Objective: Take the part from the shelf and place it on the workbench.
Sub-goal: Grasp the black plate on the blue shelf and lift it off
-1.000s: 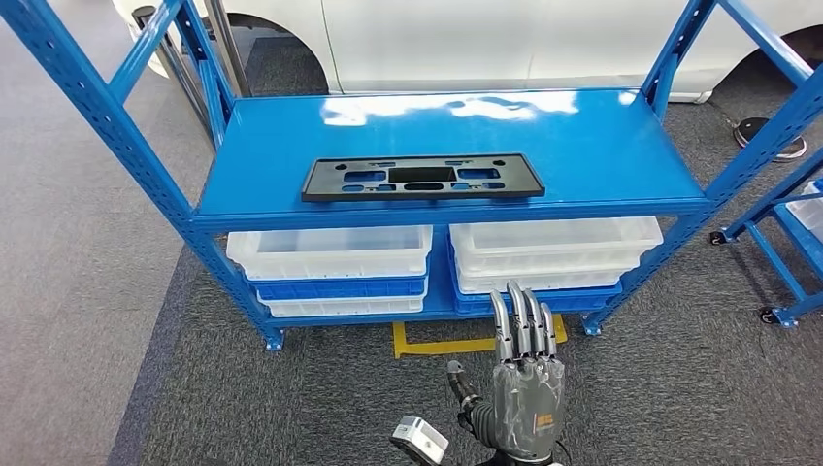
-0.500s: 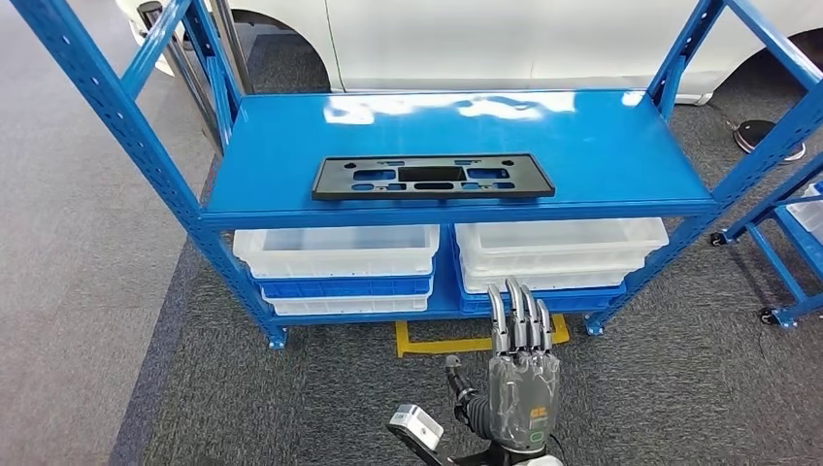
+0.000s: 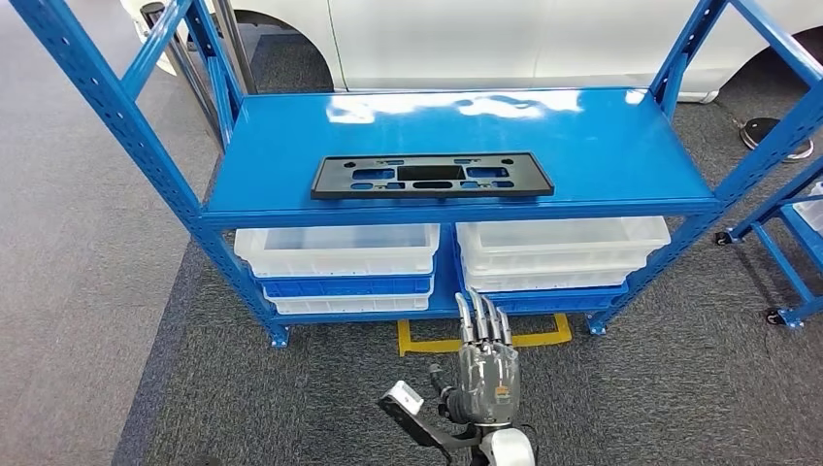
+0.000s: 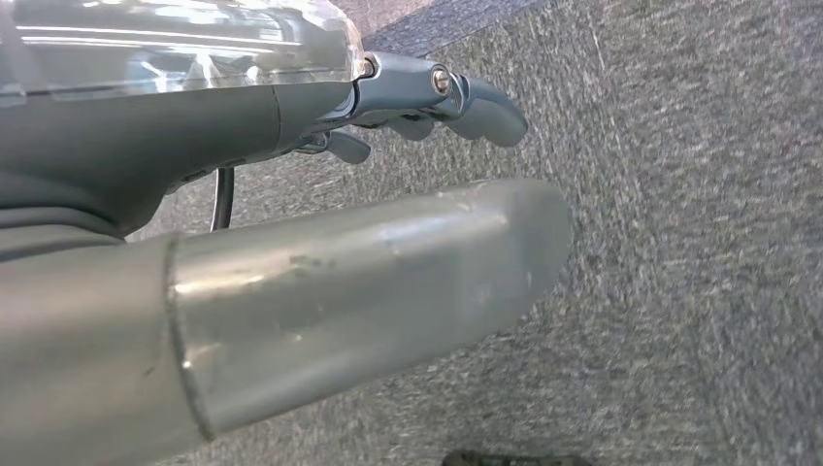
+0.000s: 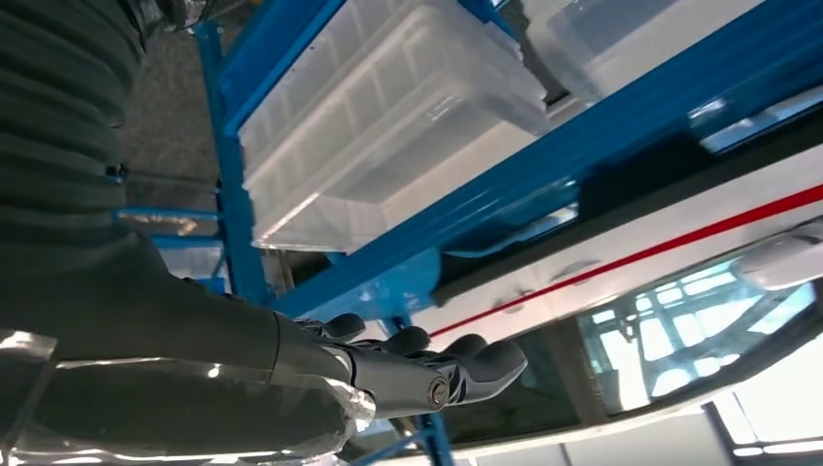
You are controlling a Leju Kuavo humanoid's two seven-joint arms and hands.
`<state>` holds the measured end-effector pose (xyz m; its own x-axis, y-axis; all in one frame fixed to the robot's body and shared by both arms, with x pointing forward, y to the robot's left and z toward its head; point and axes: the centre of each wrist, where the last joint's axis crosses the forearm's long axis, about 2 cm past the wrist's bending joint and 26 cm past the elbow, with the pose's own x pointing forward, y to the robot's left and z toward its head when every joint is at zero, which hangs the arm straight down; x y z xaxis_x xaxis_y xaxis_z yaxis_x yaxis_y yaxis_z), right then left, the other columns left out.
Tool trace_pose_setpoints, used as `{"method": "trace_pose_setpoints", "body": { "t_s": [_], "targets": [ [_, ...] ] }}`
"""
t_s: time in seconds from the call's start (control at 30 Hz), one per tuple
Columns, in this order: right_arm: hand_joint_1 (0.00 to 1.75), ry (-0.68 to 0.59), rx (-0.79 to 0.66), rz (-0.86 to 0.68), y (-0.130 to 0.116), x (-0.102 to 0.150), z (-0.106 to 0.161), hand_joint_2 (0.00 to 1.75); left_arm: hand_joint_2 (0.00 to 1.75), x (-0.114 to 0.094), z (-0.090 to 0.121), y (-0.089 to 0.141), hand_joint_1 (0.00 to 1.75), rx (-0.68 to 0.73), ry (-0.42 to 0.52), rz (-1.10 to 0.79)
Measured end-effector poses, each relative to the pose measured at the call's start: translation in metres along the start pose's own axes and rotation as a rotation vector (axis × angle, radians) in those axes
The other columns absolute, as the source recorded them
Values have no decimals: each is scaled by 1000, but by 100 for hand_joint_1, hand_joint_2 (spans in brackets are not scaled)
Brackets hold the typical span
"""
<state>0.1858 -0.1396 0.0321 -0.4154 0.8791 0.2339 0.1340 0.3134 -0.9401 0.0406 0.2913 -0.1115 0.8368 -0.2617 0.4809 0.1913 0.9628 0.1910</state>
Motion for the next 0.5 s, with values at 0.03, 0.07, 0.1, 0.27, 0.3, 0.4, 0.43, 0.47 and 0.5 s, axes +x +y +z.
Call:
{"method": "trace_pose_setpoints", "body": {
  "t_s": [0.03,0.07,0.1,0.27,0.3,0.4,0.43,0.47,0.5],
  "targets": [
    [0,19,-2,-17,0,-3,3,175,0,-1,0,0,0,-3,2,0],
    [0,37,-4,-27,1,-5,6,175,0,-1,0,0,0,-6,3,-1],
    [0,60,-4,-31,1,-8,9,175,0,-1,1,-1,0,-9,4,-1],
    [0,204,27,-18,7,-19,21,175,0,-3,1,-1,0,-17,5,-13],
    [0,230,36,-19,9,-20,23,175,0,-2,1,-1,0,-17,4,-15],
    [0,273,50,-37,12,-22,27,175,0,-1,1,-2,0,-17,-1,-17],
    [0,278,50,-44,12,-23,28,175,0,-1,1,-2,0,-17,0,-17],
    [0,279,49,-52,13,-23,28,175,0,-1,1,-2,0,-18,2,-18],
    [0,278,47,-59,13,-23,29,175,0,-1,1,-2,0,-18,5,-18]
  ]
}}
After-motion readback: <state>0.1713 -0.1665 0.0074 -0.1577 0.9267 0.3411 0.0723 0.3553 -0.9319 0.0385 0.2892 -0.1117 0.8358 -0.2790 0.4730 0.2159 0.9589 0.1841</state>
